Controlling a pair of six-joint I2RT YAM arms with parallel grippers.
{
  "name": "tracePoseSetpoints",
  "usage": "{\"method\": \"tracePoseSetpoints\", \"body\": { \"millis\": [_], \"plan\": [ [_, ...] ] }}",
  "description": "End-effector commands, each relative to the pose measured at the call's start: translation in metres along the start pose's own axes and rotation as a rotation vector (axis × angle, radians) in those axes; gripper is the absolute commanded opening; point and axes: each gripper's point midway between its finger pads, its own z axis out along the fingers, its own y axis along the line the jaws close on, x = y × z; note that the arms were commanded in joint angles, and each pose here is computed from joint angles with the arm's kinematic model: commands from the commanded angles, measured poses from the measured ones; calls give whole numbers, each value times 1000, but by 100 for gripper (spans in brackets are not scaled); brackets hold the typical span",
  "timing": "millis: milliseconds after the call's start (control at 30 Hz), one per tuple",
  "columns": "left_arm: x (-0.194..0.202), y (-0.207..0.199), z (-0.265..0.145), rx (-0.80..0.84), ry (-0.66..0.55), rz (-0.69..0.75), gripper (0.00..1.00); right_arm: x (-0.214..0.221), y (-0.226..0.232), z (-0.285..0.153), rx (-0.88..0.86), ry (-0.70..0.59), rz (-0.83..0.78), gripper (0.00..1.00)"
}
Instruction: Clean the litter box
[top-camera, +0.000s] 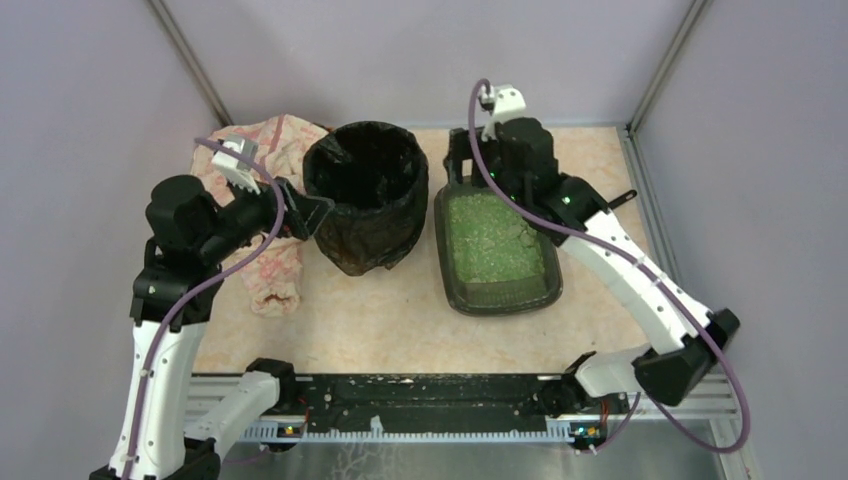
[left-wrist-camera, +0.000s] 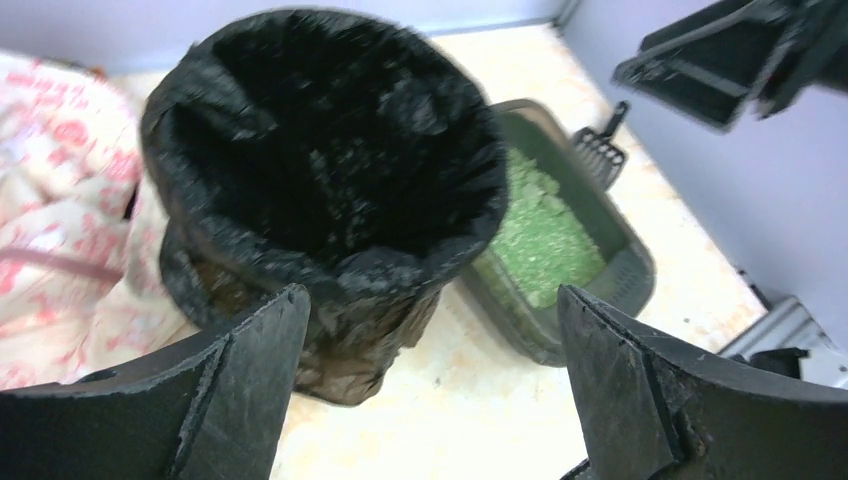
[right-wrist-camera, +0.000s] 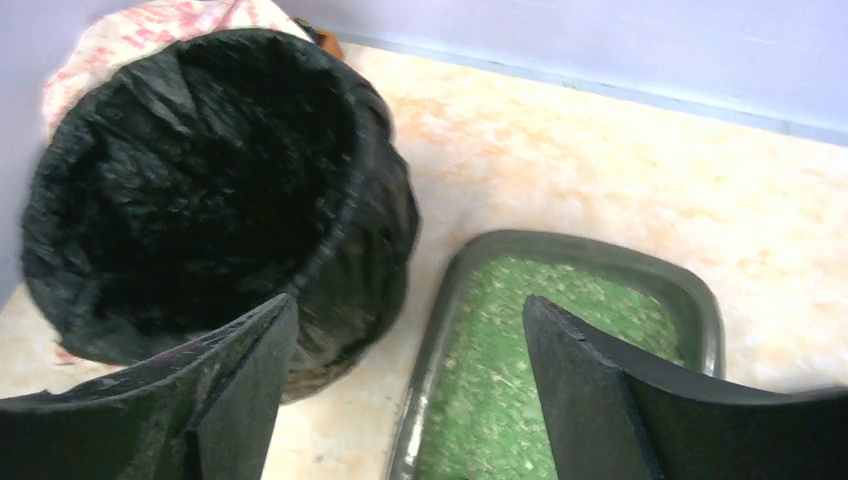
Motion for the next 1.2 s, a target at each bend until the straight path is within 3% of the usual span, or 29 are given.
{"method": "tracePoseSetpoints", "body": {
  "millis": [0, 67, 200, 333, 467, 633, 833, 967, 1167],
  "plan": [
    [-29, -53, -14, 270, -120, 58, 99, 19, -51, -20, 164, -42, 92, 91],
    [-26, -69, -9, 385, -88, 13, 99, 51, -80, -29, 265, -2, 137, 98],
    [-13, -83, 8, 522, -48, -64, 97, 88, -128, -47, 437, 34, 210, 98],
    [-16, -80, 41, 505, -13, -96, 96, 109, -159, -53, 496, 73, 287, 98],
    [-15, -76, 91, 474, 101, -141, 96, 115, -181, -51, 551, 67, 347, 96],
    [-16, -90, 138, 430, 110, -75, 96, 118, -209, -56, 646, 21, 407, 94],
    [-21, -113, 169, 445, 99, -52, 94, 130, -261, -56, 745, -49, 644, 86],
    [-2, -151, 189, 511, 127, -7, 94, 153, -304, -53, 876, -29, 714, 80],
    [49, -213, 215, 548, 209, 123, 94, 174, -327, -34, 929, 9, 735, 78]
  ]
}}
